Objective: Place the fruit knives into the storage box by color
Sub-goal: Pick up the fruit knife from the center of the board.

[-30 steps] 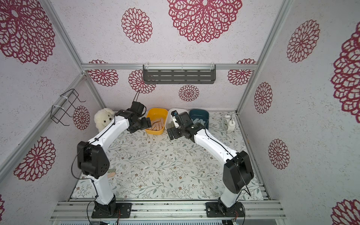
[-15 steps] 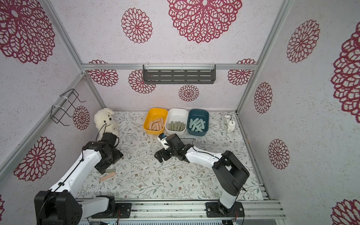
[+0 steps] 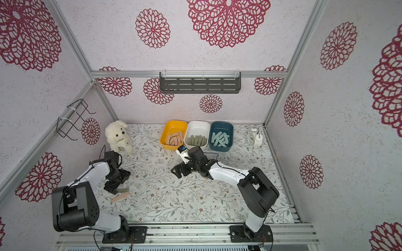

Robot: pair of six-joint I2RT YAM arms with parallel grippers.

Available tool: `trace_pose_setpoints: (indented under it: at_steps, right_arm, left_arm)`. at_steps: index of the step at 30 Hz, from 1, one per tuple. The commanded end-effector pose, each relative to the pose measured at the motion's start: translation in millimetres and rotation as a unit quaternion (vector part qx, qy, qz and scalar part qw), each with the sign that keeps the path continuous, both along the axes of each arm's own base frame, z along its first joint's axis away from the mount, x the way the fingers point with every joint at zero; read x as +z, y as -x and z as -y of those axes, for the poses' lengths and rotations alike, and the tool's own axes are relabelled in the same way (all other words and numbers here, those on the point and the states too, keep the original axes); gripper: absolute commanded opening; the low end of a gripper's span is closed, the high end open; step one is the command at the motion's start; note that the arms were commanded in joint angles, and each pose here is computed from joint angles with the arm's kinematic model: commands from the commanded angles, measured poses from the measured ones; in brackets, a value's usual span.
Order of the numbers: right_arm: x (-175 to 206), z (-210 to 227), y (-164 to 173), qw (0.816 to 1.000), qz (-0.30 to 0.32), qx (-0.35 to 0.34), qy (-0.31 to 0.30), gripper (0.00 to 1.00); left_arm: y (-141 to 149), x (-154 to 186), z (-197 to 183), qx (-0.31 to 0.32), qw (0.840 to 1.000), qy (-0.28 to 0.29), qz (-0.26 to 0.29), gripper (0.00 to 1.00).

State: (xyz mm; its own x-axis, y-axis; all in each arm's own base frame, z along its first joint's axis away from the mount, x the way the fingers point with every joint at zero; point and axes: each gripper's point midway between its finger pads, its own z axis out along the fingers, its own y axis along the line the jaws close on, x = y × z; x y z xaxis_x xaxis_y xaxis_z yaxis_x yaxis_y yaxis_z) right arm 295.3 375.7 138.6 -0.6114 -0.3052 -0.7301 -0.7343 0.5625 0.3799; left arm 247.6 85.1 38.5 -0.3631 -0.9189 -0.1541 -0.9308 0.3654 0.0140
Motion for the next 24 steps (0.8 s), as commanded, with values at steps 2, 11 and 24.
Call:
trace_pose_setpoints:
  at_steps: [2, 11, 24]
  right_arm:
    - [10.1, -1.4, -3.1, 1.0, -0.001, 0.001, -0.019, 0.99]
    - [6.1, -5.3, -9.1, 1.0, -0.009, 0.003, -0.013, 0.99]
    - [8.5, 2.0, -24.3, 1.0, -0.004, -0.018, 0.003, 0.99]
  left_arm:
    - [-7.3, -8.6, -1.5, -0.001, 1.0, 0.006, -0.007, 0.79]
    - [5.9, -26.9, 0.8, 0.005, 1.0, 0.01, -0.019, 0.64]
    - [-35.2, -41.4, 31.8, -0.066, 0.996, 0.049, -0.02, 0.26]
